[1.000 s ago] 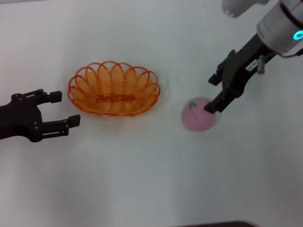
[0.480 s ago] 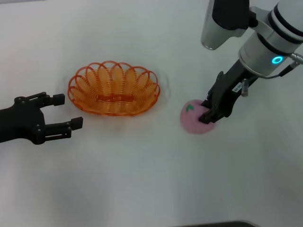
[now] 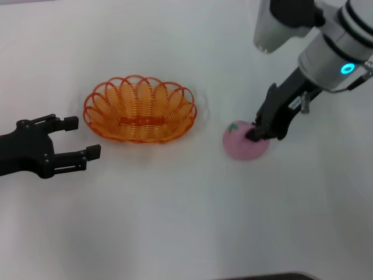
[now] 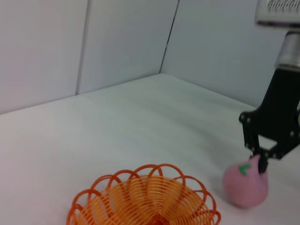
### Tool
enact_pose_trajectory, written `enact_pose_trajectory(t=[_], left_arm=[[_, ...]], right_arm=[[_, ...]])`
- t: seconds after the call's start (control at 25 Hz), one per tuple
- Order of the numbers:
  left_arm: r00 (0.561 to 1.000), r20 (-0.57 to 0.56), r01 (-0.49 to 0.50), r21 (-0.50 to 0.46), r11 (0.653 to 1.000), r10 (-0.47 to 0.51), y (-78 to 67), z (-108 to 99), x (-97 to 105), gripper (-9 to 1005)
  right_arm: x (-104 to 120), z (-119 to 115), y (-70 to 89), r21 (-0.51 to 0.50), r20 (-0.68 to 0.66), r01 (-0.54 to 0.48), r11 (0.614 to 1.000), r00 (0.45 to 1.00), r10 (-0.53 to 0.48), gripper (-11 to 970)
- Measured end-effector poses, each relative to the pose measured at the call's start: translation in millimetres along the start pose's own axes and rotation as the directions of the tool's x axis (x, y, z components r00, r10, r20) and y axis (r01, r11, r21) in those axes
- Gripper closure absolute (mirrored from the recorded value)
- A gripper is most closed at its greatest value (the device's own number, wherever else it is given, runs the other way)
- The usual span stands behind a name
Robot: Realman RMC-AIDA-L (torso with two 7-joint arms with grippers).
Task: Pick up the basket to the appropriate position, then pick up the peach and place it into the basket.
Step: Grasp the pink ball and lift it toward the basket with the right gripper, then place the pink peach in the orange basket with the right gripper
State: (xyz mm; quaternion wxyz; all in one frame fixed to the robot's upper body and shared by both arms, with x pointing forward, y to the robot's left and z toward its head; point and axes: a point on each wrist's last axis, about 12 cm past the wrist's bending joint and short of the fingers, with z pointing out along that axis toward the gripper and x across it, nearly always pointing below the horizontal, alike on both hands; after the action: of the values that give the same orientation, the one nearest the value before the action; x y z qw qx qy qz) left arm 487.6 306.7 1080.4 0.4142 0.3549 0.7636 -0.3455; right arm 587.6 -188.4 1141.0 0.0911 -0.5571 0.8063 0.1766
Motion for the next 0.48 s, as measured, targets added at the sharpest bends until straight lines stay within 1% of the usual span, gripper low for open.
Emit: enact_pose_trajectory(t=[0.08,0.2,0.36,0.4,0.48], left_arm=[[1.0,0.001,0.001,-0.004,1.0,-0.001,0.4,-0.8,0.1,145],[1.0,0.002,0.003,-0.006,1.0,-0.003,0.7,-1.2,0.1,145],[1.0,0.003,0.004,-0.008,1.0,-0.004,1.0,-1.5,-0.3,145],[1.0,0.003,0.005,-0.006,1.0,-0.005,0.9,-1.3,-0.5,145],[1.0,0.006,0.005,-0.002,1.0,-0.005,0.6,-1.2,-1.1,146]], right_arm=[[-3.1,-10.6,-0.8,0.015,0.028,0.005,1.0,1.0,-0.005,881],[-10.2,-32.6,-2.0,0.053,0.096,0.015,0.998,0.995,-0.02,908],[-30.8,-60.6,-1.6,0.078,0.241,0.034,0.996,0.969,-0.052,904],[-38.0,-64.6,-0.8,0.074,0.274,0.045,0.996,0.96,-0.063,904],[-50.8,-64.5,-0.7,0.072,0.306,0.06,0.996,0.949,-0.08,902]])
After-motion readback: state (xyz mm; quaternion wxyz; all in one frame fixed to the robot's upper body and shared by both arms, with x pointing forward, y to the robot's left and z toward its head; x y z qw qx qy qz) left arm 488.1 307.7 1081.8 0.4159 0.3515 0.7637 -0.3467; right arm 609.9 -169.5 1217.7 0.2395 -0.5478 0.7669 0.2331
